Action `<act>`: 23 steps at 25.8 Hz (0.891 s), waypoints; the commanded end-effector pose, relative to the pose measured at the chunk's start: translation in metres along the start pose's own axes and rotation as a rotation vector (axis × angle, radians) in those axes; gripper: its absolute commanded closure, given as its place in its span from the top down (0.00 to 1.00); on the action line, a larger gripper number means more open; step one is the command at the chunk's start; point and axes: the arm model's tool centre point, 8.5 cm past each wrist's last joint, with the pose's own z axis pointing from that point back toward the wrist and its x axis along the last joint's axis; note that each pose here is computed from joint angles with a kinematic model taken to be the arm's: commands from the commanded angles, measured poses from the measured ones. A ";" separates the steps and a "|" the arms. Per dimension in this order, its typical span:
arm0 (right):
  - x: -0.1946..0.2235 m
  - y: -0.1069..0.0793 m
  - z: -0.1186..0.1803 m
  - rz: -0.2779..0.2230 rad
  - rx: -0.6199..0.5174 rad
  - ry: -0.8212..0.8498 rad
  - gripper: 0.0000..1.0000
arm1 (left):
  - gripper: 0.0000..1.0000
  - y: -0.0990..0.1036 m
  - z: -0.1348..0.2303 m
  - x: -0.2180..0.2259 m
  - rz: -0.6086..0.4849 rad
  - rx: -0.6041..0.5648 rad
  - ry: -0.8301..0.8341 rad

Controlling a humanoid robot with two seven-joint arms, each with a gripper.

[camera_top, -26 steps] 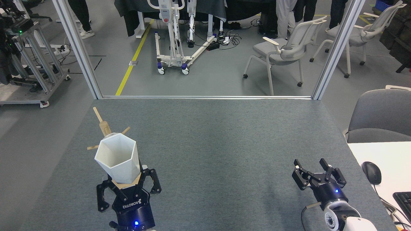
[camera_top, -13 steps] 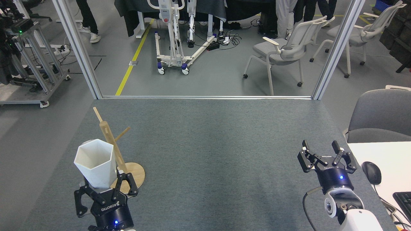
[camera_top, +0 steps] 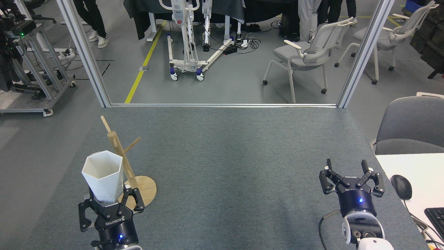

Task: Hang cup on storage rack
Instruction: 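Carry the cup with the left gripper to the wooden stand's peg, then tilt the cup onto the peg with the left gripper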

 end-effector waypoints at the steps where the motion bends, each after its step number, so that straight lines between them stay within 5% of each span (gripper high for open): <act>1: 0.000 0.001 0.000 0.001 0.001 0.002 1.00 | 0.00 -0.004 -0.004 -0.005 0.004 -0.039 0.033; 23: 0.005 0.007 0.005 -0.009 0.018 -0.001 1.00 | 0.00 -0.015 -0.035 -0.010 -0.055 -0.032 0.038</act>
